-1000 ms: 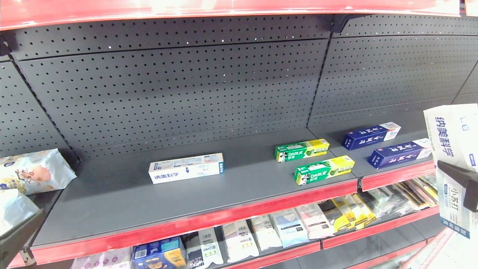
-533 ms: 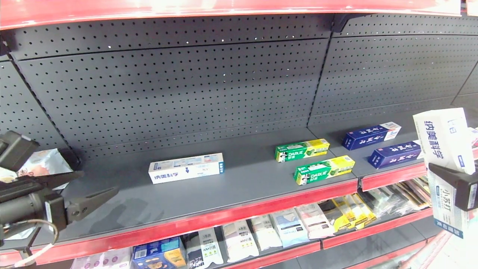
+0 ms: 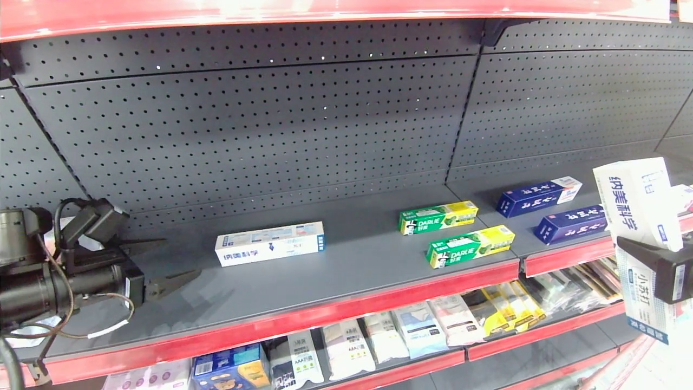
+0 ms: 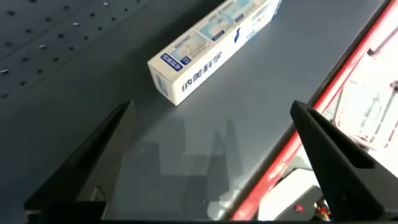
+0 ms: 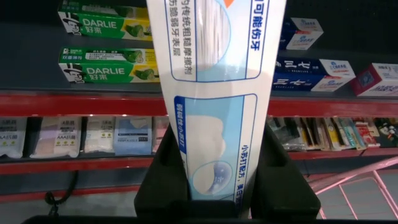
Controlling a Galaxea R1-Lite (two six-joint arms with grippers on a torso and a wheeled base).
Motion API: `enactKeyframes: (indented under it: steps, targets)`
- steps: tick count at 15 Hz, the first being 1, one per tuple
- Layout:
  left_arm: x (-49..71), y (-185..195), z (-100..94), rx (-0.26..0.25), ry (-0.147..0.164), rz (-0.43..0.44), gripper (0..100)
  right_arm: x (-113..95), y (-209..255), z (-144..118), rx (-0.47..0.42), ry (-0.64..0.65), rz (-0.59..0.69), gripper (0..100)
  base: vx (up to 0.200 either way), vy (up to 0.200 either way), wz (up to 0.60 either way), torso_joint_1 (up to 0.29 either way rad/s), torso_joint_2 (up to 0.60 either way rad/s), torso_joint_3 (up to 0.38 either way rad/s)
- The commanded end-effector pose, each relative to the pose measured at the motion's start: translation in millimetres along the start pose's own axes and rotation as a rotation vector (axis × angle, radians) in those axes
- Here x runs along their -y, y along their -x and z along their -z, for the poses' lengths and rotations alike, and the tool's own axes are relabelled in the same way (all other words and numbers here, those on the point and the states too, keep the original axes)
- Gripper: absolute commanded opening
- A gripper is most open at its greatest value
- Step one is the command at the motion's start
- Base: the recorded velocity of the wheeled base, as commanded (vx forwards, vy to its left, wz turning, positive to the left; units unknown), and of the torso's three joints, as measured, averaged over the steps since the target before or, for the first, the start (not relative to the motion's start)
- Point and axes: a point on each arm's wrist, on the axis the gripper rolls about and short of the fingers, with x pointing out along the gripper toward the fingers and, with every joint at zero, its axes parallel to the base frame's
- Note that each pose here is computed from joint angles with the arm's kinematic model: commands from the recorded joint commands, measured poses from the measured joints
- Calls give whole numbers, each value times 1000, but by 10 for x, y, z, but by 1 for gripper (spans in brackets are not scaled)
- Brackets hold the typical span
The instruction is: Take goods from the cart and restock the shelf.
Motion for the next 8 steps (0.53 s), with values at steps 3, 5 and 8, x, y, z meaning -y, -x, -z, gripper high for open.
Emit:
enactKeyframes:
  steps: [3,5,8]
  targets:
    - [-206,-278,187,-10,16,70,100,-8,-5,33,-14,2,-1,0,0,0,0,0,0,0]
    - [-291,-377,227,-2,-15,81,100,-9,-1,45,-18,1,1,0,0,0,0,0,0,0]
    - [-332,-421,219,16,-24,112,100,-13,-5,59,-24,0,-1,0,0,0,0,0,0,0]
